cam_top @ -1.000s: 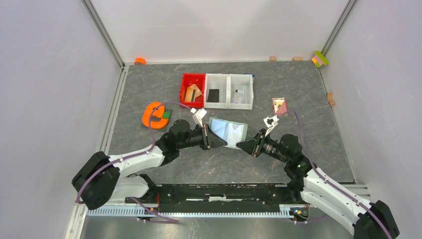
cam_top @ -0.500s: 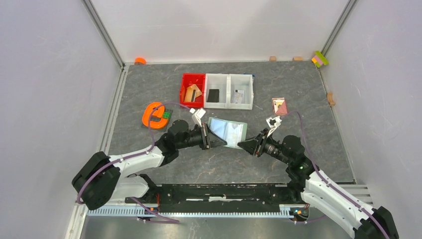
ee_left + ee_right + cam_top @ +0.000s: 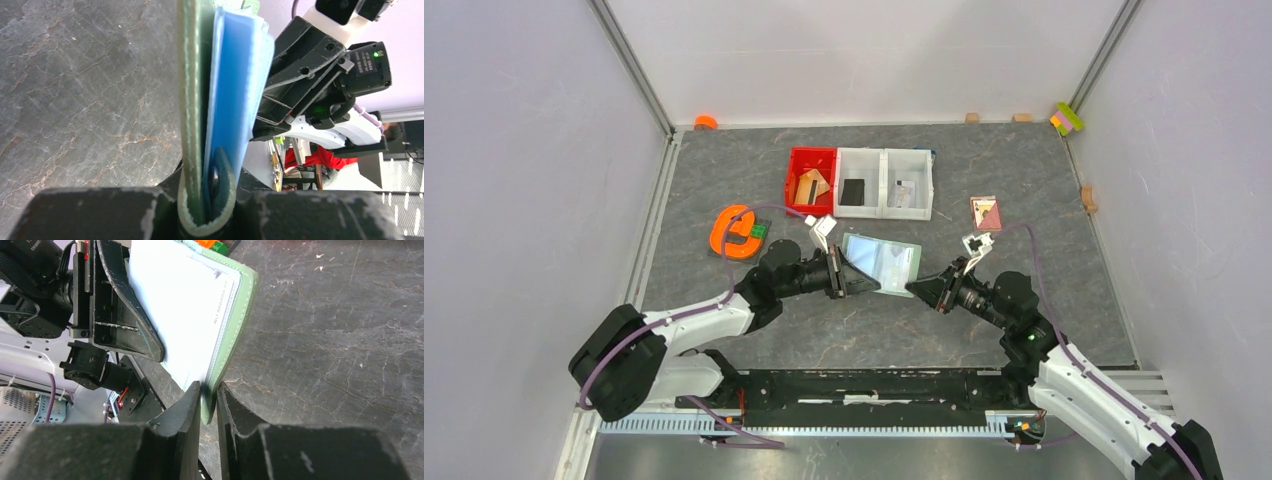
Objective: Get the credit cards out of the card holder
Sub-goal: Remove the credit card from the card holder.
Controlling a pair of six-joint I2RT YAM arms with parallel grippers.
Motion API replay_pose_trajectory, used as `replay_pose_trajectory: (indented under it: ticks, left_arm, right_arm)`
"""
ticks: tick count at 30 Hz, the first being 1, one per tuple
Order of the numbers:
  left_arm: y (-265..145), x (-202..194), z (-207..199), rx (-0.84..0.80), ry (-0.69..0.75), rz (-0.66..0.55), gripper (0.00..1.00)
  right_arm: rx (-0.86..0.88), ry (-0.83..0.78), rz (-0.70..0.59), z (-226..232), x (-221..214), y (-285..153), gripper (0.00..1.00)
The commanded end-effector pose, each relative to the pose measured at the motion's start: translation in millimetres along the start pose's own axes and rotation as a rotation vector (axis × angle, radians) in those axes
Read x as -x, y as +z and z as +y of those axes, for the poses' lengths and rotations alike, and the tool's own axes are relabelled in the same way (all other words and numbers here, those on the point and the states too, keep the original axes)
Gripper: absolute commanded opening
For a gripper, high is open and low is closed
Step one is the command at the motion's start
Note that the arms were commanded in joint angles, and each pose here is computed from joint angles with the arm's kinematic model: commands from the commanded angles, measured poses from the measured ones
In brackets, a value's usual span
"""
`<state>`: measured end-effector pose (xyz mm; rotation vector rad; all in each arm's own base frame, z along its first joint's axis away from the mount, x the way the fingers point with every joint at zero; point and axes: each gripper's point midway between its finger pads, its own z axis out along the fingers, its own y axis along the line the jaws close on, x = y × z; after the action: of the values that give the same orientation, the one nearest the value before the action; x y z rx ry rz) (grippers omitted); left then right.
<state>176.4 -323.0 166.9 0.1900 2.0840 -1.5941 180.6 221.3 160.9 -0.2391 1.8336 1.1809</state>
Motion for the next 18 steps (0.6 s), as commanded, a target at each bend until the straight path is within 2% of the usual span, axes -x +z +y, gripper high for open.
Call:
replay_pose_trajectory:
  ticks: [1,14,18]
  left_arm:
    - [-1,4,-35,-0.161,0.013,0.014,0.02]
    - [2,-5,-53,-0.253,0.009,0.071,0.02]
    - [7,-10,-56,-0.269,0.006,0.098,0.02]
  right_arm:
    - [0.103,-0.023,-0.03,22,15,3,0.23]
    - [0.226,0.001,-0.058,44,19,2,0.22]
    - [0.251,0.003,-0.065,49,21,0,0.29]
